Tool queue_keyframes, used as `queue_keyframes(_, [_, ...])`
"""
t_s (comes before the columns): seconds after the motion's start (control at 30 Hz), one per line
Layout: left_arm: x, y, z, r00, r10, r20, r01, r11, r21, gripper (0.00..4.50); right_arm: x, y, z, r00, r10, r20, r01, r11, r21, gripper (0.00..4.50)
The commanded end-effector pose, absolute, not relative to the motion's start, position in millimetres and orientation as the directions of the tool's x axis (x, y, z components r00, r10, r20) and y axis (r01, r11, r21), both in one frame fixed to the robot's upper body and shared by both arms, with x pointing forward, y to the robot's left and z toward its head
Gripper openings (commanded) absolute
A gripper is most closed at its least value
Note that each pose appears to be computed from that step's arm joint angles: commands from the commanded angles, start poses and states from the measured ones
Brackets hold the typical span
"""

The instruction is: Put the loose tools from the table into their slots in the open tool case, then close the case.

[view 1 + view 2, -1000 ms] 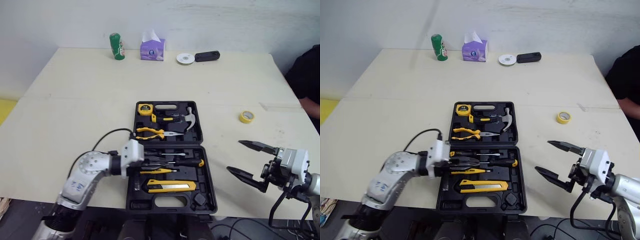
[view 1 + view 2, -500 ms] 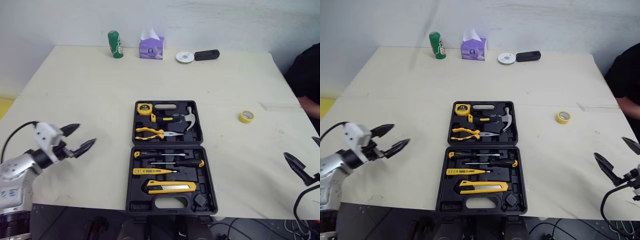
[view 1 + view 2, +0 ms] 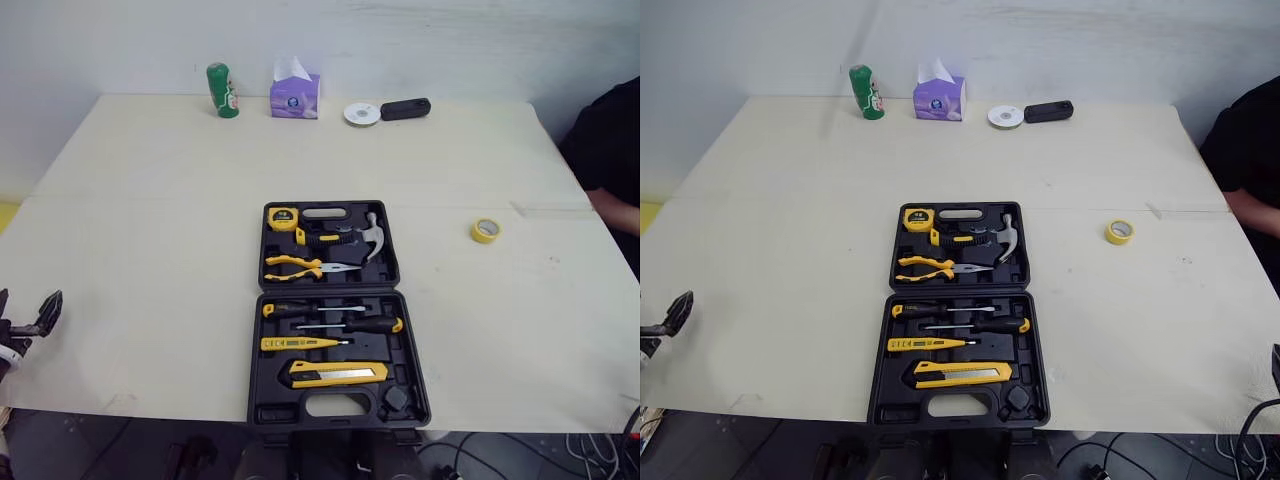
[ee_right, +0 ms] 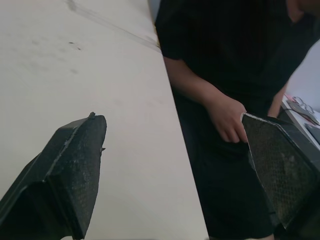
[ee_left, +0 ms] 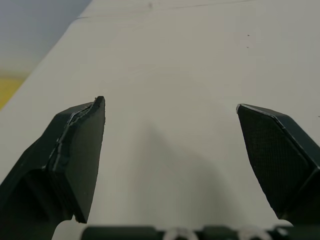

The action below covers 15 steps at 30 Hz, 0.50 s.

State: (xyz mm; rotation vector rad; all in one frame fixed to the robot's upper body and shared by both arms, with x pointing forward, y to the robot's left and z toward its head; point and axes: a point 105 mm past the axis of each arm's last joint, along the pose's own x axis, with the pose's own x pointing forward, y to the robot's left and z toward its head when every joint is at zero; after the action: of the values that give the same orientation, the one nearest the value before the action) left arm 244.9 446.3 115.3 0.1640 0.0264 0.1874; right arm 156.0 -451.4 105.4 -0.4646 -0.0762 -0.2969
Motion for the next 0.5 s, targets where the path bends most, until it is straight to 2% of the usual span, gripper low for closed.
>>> queue_keyframes(0.03, [258.1,435.6,130.8,0.987,0.155,0.045,-0.161,0.967,0.199,4.43,163.4,-449.3,127.4,0.927,-0.273,0.255,0.361,0.83,-0.425,4.5])
queue_keyframes(0.27, [283.3,402.8,149.4,0.994,0.013,0.105,-0.034,0.98,0.198,4.43,186.1,-434.2,131.0,0.93,-0.242,0.278,0.341,0.851,-0.399,4.5])
queue_keyframes(0.43, [302.8,364.7,168.5,0.981,-0.142,0.133,0.109,0.968,0.227,4.43,216.0,-412.1,156.2,0.927,-0.157,0.339,0.282,0.889,-0.36,4.5])
queue_keyframes(0.5, [312.3,340.2,177.7,0.961,-0.242,0.135,0.204,0.948,0.245,4.43,232.3,-401.0,169.7,0.928,-0.112,0.356,0.236,0.916,-0.326,4.5])
